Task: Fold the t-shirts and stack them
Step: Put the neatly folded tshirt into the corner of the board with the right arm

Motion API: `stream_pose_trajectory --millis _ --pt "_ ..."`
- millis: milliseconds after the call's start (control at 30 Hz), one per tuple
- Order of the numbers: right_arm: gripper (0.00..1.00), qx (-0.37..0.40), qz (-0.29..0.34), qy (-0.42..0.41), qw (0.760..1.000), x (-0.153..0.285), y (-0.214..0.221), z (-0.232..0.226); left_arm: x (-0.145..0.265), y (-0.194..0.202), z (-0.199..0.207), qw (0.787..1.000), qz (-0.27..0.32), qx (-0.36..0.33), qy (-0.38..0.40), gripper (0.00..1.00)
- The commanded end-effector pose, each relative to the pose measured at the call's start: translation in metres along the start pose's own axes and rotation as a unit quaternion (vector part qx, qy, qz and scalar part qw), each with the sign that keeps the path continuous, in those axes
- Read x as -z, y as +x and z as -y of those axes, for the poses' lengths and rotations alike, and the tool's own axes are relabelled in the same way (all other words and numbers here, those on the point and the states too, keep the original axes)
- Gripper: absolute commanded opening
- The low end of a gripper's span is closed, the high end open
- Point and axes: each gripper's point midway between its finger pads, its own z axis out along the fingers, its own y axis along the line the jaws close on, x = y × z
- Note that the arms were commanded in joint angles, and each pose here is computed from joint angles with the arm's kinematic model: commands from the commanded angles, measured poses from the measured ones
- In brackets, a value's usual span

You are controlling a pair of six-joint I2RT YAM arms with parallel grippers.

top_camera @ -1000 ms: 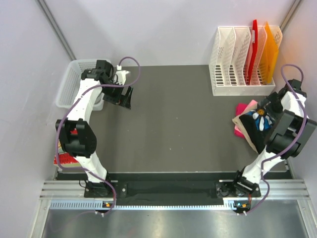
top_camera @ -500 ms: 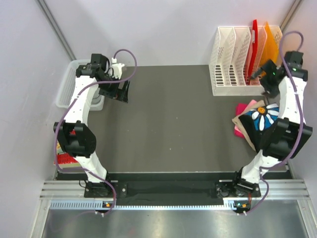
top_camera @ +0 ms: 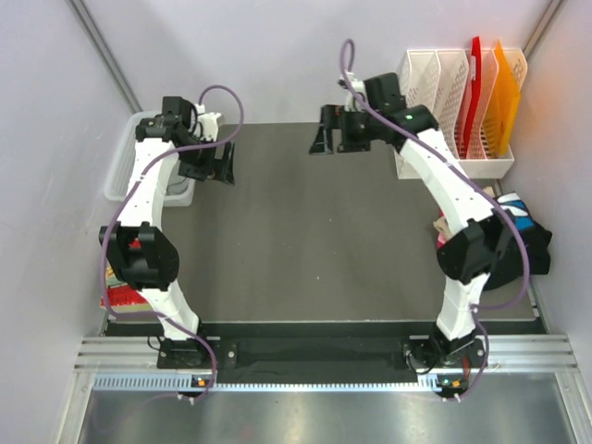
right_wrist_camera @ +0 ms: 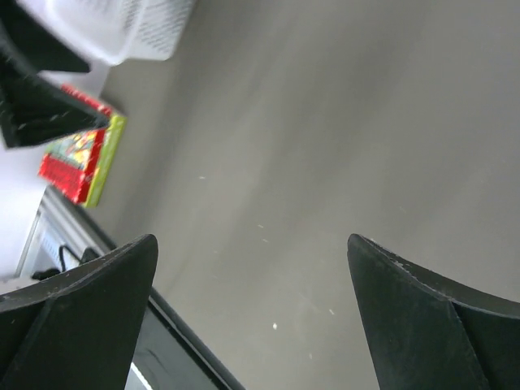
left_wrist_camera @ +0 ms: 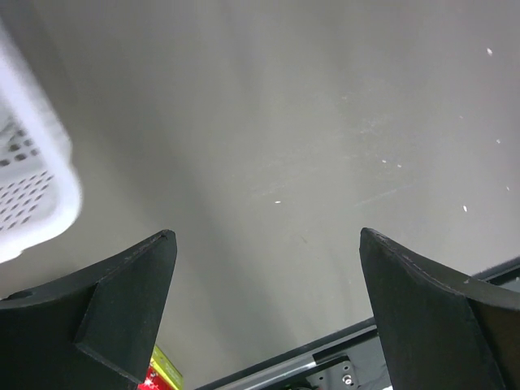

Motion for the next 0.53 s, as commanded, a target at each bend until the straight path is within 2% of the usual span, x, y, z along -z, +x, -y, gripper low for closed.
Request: stream_pose_trajectory --millis 0,100,300,500 --pt "1.00 0.049 0.017 -0.046 0.998 -0.007 -0.017 -0.035 0.029 -0.004 -0.033 0.998 0.041 0.036 -0.035 0.99" --pt "1.00 0.053 0.018 -0.054 0.997 -0.004 -0.013 -0.039 0.039 -0.005 -0.047 0.996 0.059 0.056 -0.042 0.99" --pt "1.00 0.061 0.018 -0.066 0.996 0.004 -0.011 -0.043 0.039 -0.004 -0.050 0.994 0.073 0.062 -0.048 0.99" --pt "1.00 0.049 0.030 -0.055 0.997 0.016 -0.016 -0.027 0.037 0.004 -0.053 0.993 0.074 0.064 -0.060 0.99"
